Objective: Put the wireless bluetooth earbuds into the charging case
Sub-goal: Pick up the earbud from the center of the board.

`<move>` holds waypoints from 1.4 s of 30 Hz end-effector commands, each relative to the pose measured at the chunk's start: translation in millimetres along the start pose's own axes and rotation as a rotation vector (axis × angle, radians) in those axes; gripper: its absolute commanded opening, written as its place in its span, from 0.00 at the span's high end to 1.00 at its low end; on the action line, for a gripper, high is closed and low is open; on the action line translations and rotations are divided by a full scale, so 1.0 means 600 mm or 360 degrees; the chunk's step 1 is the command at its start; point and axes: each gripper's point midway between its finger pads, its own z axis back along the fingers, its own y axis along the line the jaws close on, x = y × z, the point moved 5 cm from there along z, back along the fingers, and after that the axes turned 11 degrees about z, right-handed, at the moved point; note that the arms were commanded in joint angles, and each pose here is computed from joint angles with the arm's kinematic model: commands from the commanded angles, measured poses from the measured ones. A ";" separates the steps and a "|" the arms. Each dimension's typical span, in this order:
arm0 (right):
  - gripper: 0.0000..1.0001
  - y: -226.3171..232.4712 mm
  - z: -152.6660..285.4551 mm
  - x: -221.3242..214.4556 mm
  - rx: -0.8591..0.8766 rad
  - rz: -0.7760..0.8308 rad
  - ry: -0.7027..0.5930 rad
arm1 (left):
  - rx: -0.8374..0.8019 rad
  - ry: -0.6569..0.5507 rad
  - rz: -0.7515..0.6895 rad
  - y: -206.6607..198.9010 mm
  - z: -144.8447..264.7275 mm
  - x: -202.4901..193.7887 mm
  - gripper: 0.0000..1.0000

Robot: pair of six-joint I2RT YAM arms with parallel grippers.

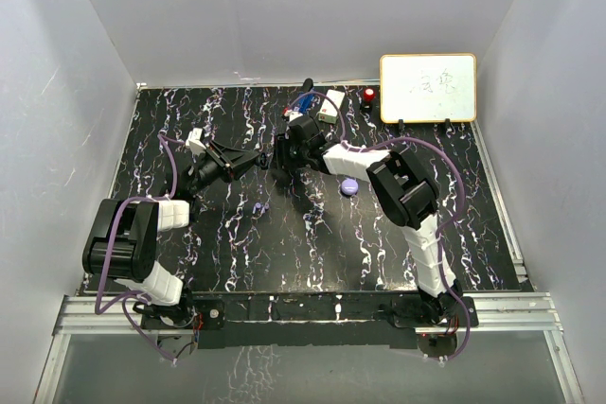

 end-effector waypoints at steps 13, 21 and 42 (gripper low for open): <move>0.59 0.021 0.076 0.118 -0.0104 0.0245 -0.0225 | -0.0080 0.0004 -0.0077 -0.031 0.011 0.000 1.00; 0.53 -0.006 0.053 0.111 -0.0226 0.0428 -0.0053 | -0.0090 -0.0008 -0.0077 -0.038 0.015 0.002 1.00; 0.53 -0.029 0.016 0.078 -0.0232 0.0614 0.0105 | -0.0093 -0.0027 -0.0088 -0.045 0.024 0.005 1.00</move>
